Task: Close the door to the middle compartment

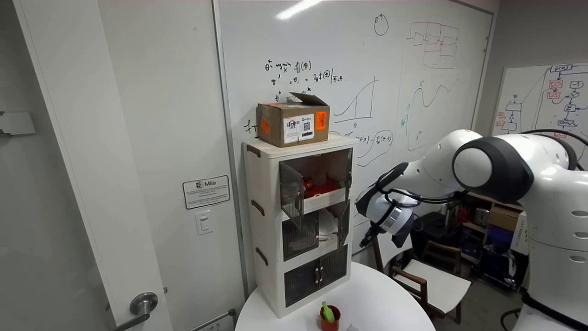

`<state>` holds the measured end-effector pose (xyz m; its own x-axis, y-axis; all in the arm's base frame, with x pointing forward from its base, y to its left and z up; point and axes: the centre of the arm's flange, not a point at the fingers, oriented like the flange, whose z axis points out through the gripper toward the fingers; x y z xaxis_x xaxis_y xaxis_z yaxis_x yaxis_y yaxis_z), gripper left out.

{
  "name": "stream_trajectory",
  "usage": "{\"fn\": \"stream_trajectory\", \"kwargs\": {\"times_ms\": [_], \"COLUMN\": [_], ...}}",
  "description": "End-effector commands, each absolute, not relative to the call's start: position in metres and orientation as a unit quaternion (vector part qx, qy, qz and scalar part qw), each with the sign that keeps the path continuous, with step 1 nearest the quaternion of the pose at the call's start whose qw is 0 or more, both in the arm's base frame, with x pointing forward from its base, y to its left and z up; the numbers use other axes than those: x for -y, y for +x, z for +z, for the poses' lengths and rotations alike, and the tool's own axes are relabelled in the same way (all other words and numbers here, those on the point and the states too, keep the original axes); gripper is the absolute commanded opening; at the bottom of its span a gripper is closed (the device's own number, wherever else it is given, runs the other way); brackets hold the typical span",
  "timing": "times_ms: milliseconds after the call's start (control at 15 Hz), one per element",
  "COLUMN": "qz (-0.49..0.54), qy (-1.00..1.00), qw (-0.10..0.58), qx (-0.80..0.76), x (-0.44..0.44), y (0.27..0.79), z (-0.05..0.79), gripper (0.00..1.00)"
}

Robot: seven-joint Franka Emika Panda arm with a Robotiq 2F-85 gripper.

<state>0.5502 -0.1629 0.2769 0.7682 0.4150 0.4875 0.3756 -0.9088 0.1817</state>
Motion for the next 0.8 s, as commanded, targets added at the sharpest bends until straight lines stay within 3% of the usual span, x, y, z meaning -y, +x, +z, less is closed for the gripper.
{"fn": "stream_trajectory", "kwargs": {"times_ms": [0, 733], "qz": [0.294, 0.413], "qy": [0.939, 0.9], "qw": [0.034, -0.035], "qx": [-0.176, -0.136], "x": [0.185, 0.17], "y": [0.593, 0.658], "z": [0.257, 0.267], "gripper": [1.0, 1.0]}}
